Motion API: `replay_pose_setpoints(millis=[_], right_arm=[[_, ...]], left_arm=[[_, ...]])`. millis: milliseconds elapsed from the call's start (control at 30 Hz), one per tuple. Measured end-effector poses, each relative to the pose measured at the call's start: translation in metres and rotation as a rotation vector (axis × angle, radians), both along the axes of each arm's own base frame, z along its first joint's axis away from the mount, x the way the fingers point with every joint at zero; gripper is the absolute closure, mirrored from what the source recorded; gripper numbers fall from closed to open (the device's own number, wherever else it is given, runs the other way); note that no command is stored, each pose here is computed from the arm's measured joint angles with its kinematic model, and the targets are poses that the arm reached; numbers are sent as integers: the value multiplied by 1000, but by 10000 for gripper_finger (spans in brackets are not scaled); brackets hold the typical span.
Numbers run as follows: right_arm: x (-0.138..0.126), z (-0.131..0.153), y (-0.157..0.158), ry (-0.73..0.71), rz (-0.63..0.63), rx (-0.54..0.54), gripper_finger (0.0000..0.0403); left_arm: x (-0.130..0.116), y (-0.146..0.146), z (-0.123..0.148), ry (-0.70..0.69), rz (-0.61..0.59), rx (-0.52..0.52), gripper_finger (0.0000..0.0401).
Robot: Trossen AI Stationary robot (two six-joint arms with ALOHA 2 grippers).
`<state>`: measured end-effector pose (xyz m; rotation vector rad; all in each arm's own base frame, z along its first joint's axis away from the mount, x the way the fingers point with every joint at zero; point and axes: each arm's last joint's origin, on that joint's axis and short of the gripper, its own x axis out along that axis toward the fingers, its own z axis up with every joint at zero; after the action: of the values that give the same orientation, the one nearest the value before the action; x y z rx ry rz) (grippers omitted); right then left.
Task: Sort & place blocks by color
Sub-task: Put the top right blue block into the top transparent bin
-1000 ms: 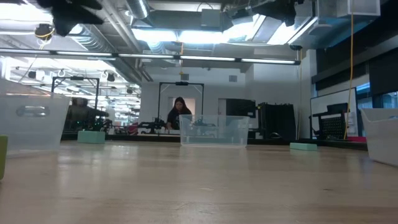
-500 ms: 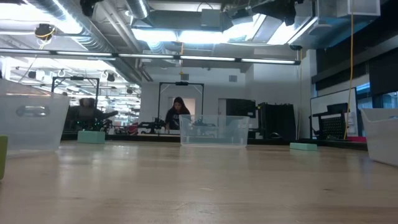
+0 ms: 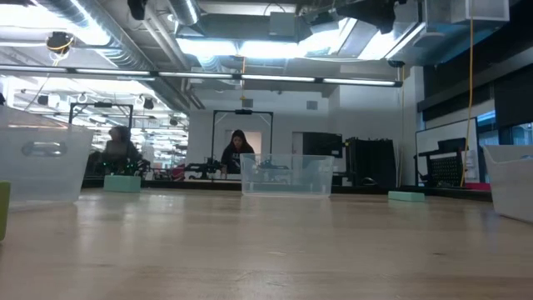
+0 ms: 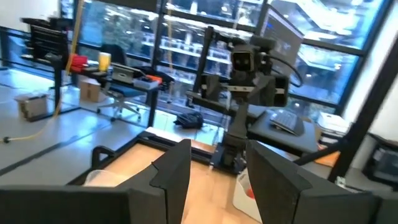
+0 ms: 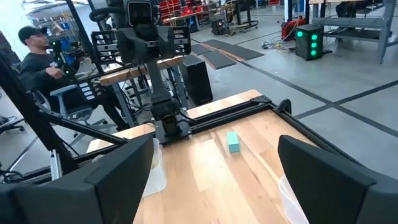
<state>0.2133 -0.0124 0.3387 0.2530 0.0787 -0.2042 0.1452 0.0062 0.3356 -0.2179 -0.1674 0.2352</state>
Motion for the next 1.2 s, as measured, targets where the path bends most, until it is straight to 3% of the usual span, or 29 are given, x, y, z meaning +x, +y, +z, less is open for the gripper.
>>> replay_pose_setpoints(millis=[167, 400, 467, 600, 733, 833, 967, 1200], right_arm=[[0, 0, 3, -5, 111, 8, 56], [0, 0, 3, -2, 93, 29, 56], [0, -2, 1, 10, 14, 71, 56], [-3, -10, -13, 104, -298, 186, 56], [-8, -19, -40, 366, -540, 379, 56], [-12, -42, -59, 654, -662, 449, 56], [-13, -89, -81, 909, -698, 533, 56], [-16, -164, -101, 991, -724, 622, 56]], left_arm=[[5, 1, -2, 12, -32, -1, 254], [5, 1, -1, 3, -40, 0, 254], [5, 1, -1, 2, -39, -1, 254], [4, 1, 0, -3, -35, -3, 254], [4, 1, -1, -1, -25, -4, 254], [3, 1, 0, -3, -25, -4, 254], [3, 1, 0, -3, -24, -4, 254], [3, 2, 0, -3, -17, -5, 254]])
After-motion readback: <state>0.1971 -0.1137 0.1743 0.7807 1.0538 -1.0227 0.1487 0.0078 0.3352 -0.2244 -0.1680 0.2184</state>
